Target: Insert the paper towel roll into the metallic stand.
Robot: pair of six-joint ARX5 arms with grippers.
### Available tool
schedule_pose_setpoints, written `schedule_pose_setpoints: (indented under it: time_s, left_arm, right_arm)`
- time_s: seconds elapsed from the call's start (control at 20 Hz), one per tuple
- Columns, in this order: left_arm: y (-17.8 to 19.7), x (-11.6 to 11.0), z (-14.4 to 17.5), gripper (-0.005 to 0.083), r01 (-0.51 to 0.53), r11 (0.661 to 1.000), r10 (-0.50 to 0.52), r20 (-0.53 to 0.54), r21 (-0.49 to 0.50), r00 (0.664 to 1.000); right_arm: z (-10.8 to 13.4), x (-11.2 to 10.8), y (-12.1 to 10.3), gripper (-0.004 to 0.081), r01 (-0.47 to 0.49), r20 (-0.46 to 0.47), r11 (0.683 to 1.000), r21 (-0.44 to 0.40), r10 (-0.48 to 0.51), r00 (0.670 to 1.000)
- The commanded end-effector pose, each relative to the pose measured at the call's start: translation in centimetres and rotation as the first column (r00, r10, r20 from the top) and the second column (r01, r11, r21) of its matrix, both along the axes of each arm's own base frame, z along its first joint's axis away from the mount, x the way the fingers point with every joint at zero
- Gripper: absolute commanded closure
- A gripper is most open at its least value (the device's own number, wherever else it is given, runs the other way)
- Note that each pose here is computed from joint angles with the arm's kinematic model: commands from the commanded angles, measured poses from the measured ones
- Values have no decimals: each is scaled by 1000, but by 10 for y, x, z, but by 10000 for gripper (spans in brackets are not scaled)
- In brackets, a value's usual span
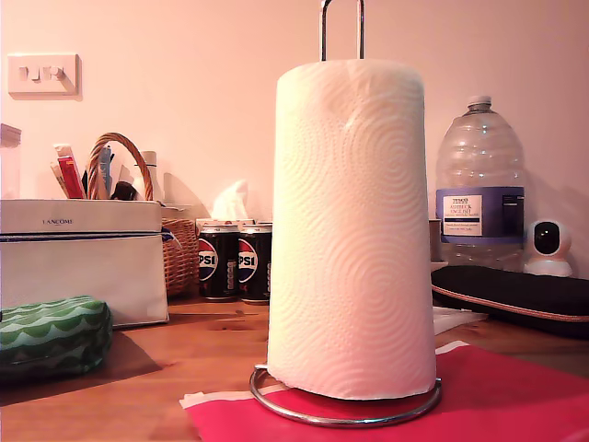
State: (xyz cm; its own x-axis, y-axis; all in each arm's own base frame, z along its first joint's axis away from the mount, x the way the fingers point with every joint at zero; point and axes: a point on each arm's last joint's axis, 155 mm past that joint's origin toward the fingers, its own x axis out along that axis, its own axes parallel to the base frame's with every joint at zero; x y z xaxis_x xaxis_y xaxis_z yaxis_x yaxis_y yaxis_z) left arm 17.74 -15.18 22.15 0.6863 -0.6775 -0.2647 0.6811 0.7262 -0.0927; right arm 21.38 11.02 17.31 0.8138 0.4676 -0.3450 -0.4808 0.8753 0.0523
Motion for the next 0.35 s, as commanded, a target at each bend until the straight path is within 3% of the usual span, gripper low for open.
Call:
schedule_pose_setpoints:
  time_s: [0.0,0.3]
  left_arm:
    - [1,-1,-13,797,0,1000,1,-40,19,999]
    - [3,-6,-27,797,2,999,3,-95,49,995]
  right_arm:
    - [-7,-3,-1,782,-1,-32,1000,-9,1,999]
    - [-33,-15,-5,783,-5,-142,999,-50,-2,990]
